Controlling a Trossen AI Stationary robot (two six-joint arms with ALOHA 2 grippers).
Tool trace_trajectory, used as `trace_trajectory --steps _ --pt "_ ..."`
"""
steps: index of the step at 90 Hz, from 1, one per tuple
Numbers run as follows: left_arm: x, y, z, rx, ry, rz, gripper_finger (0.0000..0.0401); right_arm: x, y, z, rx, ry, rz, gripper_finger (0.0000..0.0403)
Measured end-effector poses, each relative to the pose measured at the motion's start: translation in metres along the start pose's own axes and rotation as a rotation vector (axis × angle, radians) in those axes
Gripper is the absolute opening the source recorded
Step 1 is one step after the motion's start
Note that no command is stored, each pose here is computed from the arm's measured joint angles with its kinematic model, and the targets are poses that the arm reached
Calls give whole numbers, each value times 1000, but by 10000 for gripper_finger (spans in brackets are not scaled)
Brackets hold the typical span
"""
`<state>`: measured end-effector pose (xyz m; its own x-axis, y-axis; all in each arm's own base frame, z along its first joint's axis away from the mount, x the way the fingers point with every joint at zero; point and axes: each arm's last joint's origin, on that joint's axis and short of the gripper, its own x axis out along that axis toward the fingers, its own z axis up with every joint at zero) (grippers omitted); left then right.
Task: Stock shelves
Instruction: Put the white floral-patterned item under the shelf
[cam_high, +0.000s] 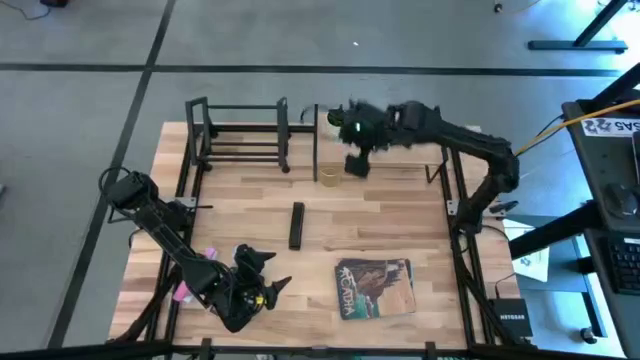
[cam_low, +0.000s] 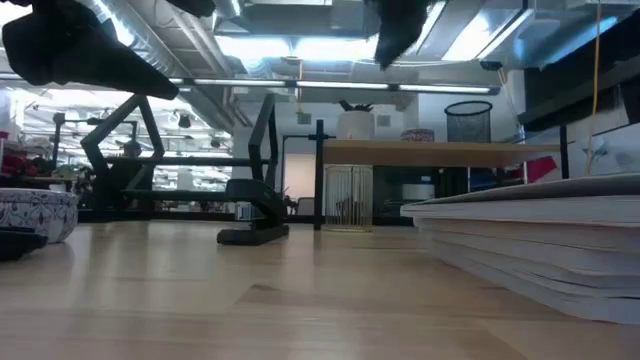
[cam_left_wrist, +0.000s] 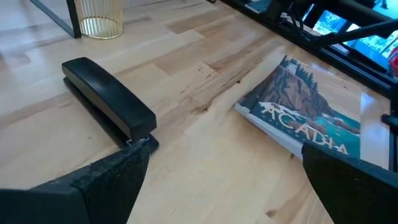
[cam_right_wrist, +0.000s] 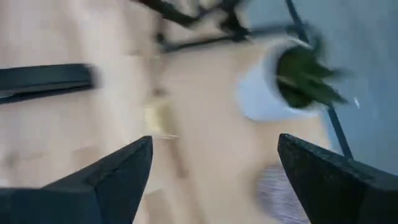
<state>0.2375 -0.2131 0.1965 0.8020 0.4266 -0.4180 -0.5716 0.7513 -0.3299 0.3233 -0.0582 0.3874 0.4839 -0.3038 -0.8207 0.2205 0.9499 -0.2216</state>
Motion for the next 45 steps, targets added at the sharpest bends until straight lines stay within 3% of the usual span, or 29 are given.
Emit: trace_trajectory --steps 25,36,45 --pt "0 0 0 -24 15 -3 400 -4 152 -39 -434 -21 176 330" --pt "0 0 0 -24 15 -3 400 1 207 -70 -484 -78 259 330" --pt "0 0 0 -25 15 -2 400 3 238 -94 -442 -120 301 330"
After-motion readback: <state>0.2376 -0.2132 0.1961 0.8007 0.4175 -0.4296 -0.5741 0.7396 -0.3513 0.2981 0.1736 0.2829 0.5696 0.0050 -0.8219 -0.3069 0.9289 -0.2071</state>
